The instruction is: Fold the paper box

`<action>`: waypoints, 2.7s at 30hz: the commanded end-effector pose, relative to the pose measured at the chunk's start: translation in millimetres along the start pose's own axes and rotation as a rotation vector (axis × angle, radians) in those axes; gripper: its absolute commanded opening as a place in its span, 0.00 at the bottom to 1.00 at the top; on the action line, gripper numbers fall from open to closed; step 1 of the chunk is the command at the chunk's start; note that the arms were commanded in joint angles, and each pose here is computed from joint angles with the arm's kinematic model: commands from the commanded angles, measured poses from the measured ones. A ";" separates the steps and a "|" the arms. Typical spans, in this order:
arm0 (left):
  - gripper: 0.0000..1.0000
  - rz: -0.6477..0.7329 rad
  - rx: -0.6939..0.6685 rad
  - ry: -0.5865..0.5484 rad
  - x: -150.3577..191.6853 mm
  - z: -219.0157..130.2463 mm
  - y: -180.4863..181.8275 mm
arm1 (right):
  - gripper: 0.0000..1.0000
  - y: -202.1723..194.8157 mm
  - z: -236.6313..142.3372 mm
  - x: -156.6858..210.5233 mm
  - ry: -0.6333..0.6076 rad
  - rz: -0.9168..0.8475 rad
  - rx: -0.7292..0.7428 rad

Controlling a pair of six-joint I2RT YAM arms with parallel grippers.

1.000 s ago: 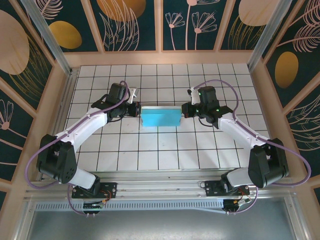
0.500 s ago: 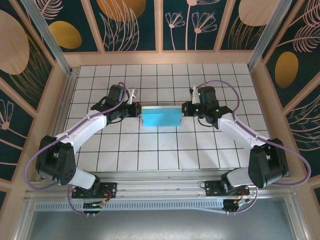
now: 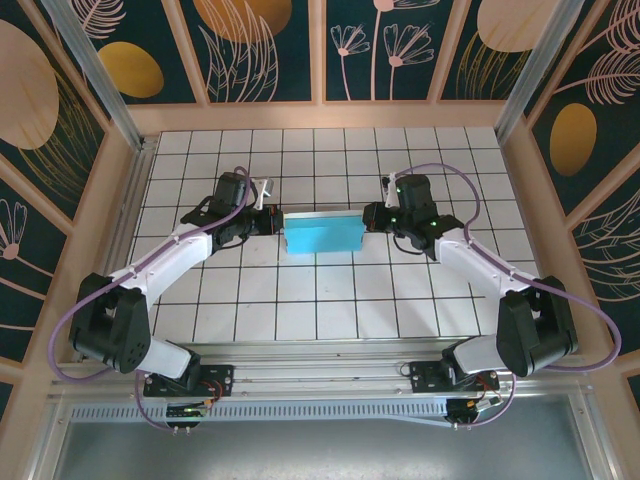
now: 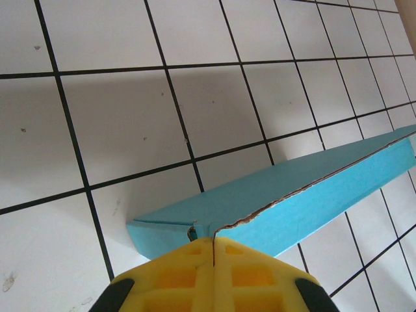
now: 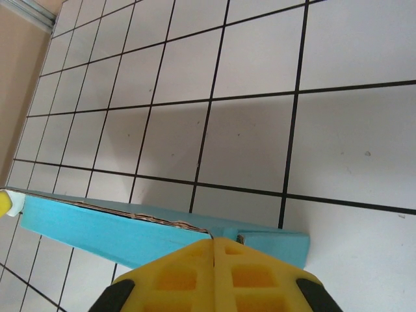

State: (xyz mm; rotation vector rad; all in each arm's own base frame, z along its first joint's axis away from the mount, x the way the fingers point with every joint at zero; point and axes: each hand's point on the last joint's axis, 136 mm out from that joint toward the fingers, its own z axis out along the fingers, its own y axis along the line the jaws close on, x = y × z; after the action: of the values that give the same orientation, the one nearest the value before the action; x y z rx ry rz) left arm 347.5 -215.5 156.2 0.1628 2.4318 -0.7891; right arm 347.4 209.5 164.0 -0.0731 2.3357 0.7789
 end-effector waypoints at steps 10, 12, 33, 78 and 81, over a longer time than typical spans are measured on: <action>0.05 -0.038 0.049 0.033 12.6 3.1 -4.9 | 0.06 -26.4 7.3 47.0 0.077 -0.017 0.076; 0.05 -0.045 0.043 0.046 18.4 5.1 -1.6 | 0.06 -29.0 8.5 52.0 0.084 -0.020 0.080; 0.05 -0.059 -0.043 0.088 41.6 9.6 21.9 | 0.07 -26.6 10.2 48.9 0.077 -0.031 0.071; 0.34 -0.514 0.006 -0.303 -19.7 -34.4 14.5 | 0.37 -3.1 -25.4 -32.3 -0.035 0.279 -0.018; 0.35 -0.530 0.018 -0.265 -13.5 -25.4 14.1 | 0.38 -1.0 -15.1 -24.0 0.023 0.330 -0.048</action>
State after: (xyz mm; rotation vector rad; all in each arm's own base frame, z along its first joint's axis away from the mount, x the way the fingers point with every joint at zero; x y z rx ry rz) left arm 344.9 -187.4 175.4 -0.4727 2.2516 -0.9342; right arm 359.9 185.6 186.2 0.2243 2.3421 0.8871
